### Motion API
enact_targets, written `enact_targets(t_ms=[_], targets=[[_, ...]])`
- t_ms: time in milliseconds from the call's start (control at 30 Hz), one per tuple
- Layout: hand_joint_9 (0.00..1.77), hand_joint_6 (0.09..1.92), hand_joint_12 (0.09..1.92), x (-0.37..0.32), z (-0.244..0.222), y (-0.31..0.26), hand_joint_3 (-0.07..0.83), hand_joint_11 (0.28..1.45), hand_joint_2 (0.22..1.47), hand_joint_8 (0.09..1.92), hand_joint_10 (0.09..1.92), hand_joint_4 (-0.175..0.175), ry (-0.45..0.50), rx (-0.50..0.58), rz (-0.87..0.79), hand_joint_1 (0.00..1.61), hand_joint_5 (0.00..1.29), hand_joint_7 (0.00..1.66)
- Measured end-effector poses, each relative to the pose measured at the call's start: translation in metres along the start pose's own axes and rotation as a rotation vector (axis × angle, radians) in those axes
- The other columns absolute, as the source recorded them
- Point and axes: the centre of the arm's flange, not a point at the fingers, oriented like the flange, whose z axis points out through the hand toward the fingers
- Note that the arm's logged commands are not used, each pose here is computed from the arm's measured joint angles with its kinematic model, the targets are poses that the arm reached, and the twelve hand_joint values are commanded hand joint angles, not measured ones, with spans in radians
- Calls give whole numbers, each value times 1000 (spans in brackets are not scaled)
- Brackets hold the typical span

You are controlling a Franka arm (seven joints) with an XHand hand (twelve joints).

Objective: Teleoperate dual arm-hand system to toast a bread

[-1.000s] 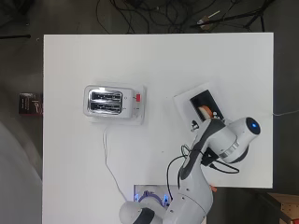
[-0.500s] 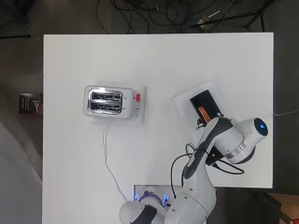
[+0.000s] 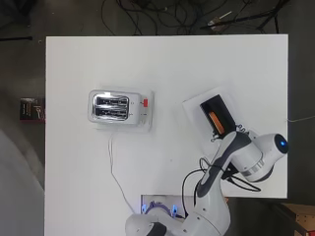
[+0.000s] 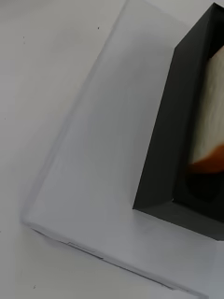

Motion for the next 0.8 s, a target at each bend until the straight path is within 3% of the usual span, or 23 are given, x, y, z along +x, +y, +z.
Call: enact_targets(t_ms=[433, 800], targets=[[519, 87, 87, 0, 20, 7, -18, 397, 905, 87, 87, -78, -46, -21, -47, 395, 355, 461], [591, 87, 87, 35, 42, -19, -7, 411, 878, 87, 87, -75, -137, -81, -173, 401, 464, 529]])
